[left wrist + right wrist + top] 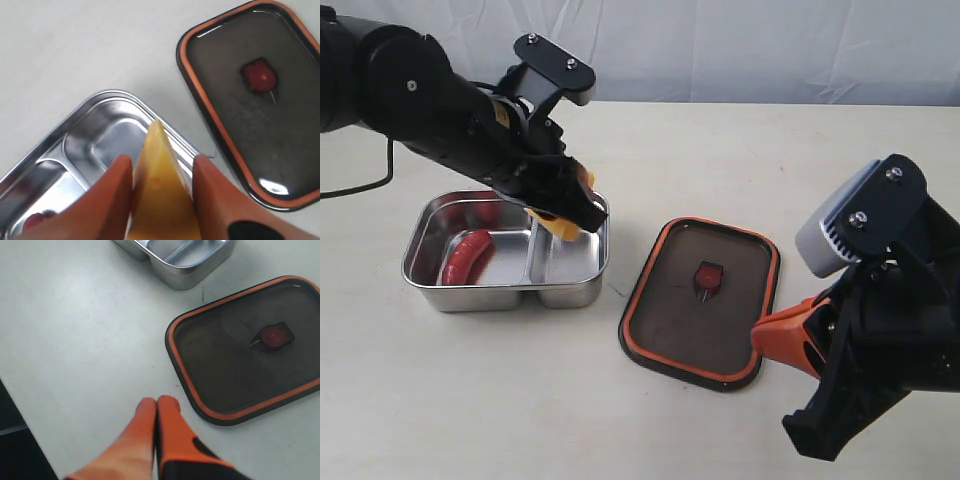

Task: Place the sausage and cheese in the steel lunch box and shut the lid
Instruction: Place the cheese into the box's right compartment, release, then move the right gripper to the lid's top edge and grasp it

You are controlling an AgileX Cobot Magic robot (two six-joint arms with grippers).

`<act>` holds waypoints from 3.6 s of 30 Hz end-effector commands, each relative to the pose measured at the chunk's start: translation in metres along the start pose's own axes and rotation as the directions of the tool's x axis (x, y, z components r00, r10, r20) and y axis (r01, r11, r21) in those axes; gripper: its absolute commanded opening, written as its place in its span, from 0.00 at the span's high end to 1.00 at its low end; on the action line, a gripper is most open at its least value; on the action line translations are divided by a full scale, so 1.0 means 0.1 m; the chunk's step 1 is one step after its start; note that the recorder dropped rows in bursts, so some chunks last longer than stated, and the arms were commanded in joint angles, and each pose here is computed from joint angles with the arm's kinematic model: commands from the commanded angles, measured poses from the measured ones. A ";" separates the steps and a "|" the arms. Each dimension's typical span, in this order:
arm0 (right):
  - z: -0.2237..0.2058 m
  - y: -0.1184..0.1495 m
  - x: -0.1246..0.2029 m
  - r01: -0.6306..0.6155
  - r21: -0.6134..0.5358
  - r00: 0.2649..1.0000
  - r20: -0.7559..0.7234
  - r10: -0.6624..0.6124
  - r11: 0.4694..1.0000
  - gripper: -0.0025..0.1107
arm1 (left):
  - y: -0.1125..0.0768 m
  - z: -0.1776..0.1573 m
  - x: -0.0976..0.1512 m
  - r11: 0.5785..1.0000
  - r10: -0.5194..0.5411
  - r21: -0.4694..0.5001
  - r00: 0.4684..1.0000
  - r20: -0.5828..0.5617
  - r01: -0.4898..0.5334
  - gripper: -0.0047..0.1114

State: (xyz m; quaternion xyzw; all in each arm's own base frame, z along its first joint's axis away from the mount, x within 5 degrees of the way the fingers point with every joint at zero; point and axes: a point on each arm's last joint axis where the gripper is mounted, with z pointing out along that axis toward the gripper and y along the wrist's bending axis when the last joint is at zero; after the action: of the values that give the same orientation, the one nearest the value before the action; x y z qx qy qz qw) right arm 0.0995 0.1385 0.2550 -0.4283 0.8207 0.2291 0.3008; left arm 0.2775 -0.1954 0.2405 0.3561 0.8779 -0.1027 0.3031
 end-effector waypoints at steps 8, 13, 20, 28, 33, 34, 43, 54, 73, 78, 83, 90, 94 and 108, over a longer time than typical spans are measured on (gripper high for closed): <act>-0.01 0.00 0.01 -0.015 0.005 1.000 0.007 0.015 1.000 0.98 | 0.10 0.26 -0.01 0.999 0.001 -0.038 1.000 0.032 0.000 0.79; -0.01 0.00 0.01 -0.040 0.005 0.999 0.007 0.039 0.999 0.98 | 0.10 0.33 0.02 0.999 -0.004 -0.032 1.000 0.010 0.005 0.57; -0.01 0.00 0.01 -0.056 0.005 0.998 0.007 0.056 0.998 0.98 | 0.09 0.36 0.04 1.000 -0.005 -0.029 1.000 -0.006 0.005 0.50; -0.06 -0.14 -0.03 -0.183 0.156 0.983 0.019 0.182 0.971 0.98 | 0.08 0.25 0.08 1.000 0.023 -0.016 0.997 -0.076 -0.024 0.92; -0.22 -0.33 -0.11 -0.288 0.379 0.956 0.057 0.288 0.879 0.98 | 0.05 0.01 0.15 1.000 0.024 -0.002 0.988 -0.151 -0.025 0.96; -0.27 -0.36 -0.13 -0.295 0.431 0.952 0.055 0.301 0.853 0.97 | 0.04 -0.04 0.17 1.000 0.016 -0.003 0.989 -0.144 -0.017 0.96; -0.43 -0.55 -0.45 -0.181 0.640 0.972 0.003 0.233 0.747 0.56 | -0.12 -0.51 0.52 0.991 -0.126 0.040 0.992 0.007 0.125 0.96; 0.00 -1.08 -0.83 -0.218 0.669 0.953 -0.009 0.302 0.711 0.56 | -0.25 -1.06 0.84 0.989 -0.134 0.073 0.988 0.078 0.129 0.96; 1.29 -1.95 -0.58 -0.263 0.463 0.811 -0.369 0.454 0.847 0.56 | -0.30 -1.29 0.93 0.990 -0.115 0.093 0.990 0.079 0.107 0.96; 1.52 -2.01 -0.49 -0.278 0.441 0.807 -0.375 0.456 0.854 0.56 | -0.30 -1.29 0.93 0.990 -0.115 0.093 0.990 0.079 0.107 0.96; 1.64 -2.06 -0.46 -0.282 0.440 0.826 -0.340 0.449 0.852 0.56 | -0.30 -1.29 0.93 0.990 -0.115 0.093 0.990 0.079 0.107 0.96; 1.78 -2.10 -0.38 -0.288 0.439 0.823 -0.340 0.454 0.851 0.56 | -0.30 -1.29 0.93 0.990 -0.115 0.093 0.990 0.079 0.107 0.96; 1.85 -2.12 -0.33 -0.289 0.438 0.821 -0.344 0.455 0.851 0.56 | -0.30 -1.29 0.93 0.990 -0.115 0.093 0.990 0.079 0.107 0.96; 1.97 -2.16 -0.26 -0.287 0.437 0.790 -0.396 0.469 0.852 0.99 | -0.31 -1.29 0.93 0.989 -0.120 0.097 0.990 0.079 0.112 0.96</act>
State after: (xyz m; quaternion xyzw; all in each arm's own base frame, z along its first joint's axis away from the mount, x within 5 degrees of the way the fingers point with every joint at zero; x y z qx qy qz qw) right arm 0.3514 0.1674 0.1100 -0.2318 0.9658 0.0242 0.1140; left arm 0.1465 -0.1149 0.2862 0.3180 0.8769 -0.1706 0.3176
